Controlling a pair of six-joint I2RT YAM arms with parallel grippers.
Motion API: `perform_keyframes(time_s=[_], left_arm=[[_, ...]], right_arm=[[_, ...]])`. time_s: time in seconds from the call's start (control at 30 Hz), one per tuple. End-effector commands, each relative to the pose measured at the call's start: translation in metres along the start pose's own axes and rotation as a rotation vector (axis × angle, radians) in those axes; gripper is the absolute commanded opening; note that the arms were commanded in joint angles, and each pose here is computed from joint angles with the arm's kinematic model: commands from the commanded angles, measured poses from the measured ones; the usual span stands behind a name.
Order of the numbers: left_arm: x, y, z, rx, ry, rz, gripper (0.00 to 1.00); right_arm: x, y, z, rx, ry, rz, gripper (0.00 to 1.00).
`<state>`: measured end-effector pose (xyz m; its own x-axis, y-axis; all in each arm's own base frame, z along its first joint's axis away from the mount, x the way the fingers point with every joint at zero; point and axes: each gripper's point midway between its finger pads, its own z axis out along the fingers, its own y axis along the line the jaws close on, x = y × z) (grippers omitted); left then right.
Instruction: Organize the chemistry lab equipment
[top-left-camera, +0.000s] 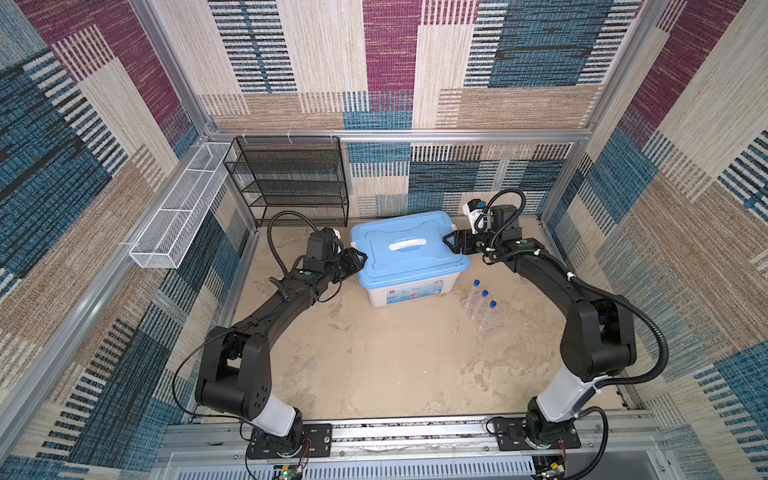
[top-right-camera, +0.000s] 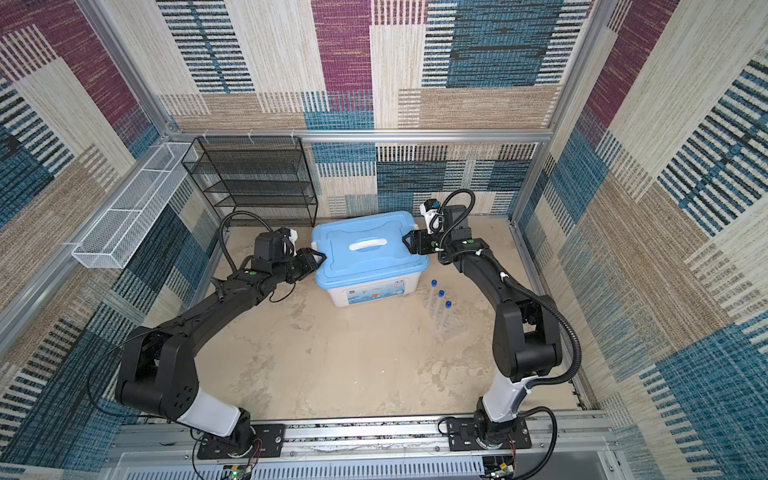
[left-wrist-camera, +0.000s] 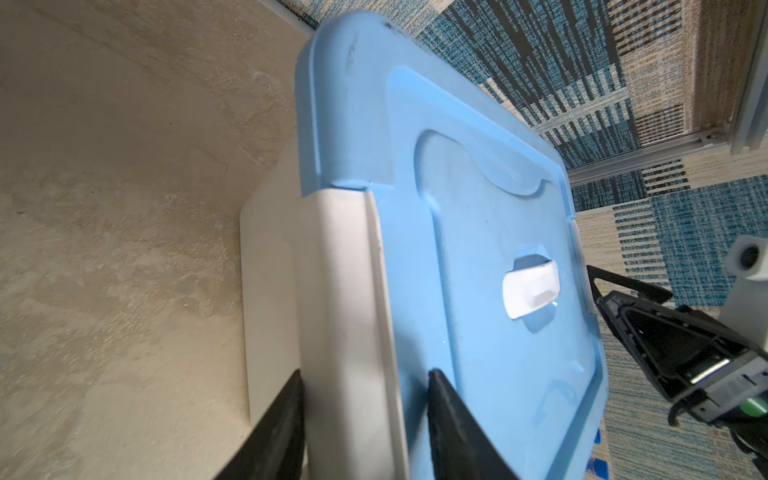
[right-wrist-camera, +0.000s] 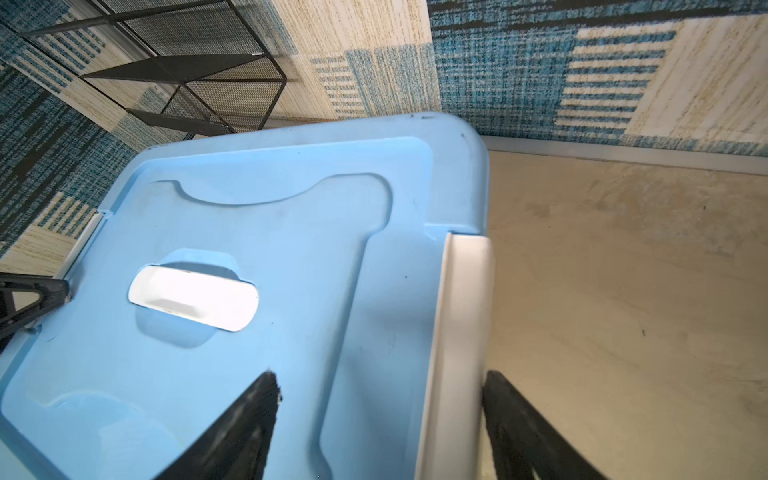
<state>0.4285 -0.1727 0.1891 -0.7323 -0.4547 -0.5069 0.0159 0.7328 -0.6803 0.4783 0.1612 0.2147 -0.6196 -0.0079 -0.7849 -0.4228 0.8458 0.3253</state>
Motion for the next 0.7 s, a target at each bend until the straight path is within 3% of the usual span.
perform_keyframes(time_s=[0.0, 0.47, 0.67], left_arm=[[-0.004, -0.015, -0.001, 0.055, -0.008, 0.019, 0.48], [-0.011, -0.008, -0.022, 0.0, -0.063, 0.065, 0.58], [-0.021, 0.002, -0.046, -0.065, -0.143, 0.106, 0.7]], right_arm=[[-0.004, 0.013, 0.0, -0.055, -0.004, -0.017, 0.79], [-0.032, 0.03, -0.034, -0.098, -0.142, -0.04, 0.86], [-0.044, -0.003, -0.072, 0.034, -0.288, -0.035, 0.95]])
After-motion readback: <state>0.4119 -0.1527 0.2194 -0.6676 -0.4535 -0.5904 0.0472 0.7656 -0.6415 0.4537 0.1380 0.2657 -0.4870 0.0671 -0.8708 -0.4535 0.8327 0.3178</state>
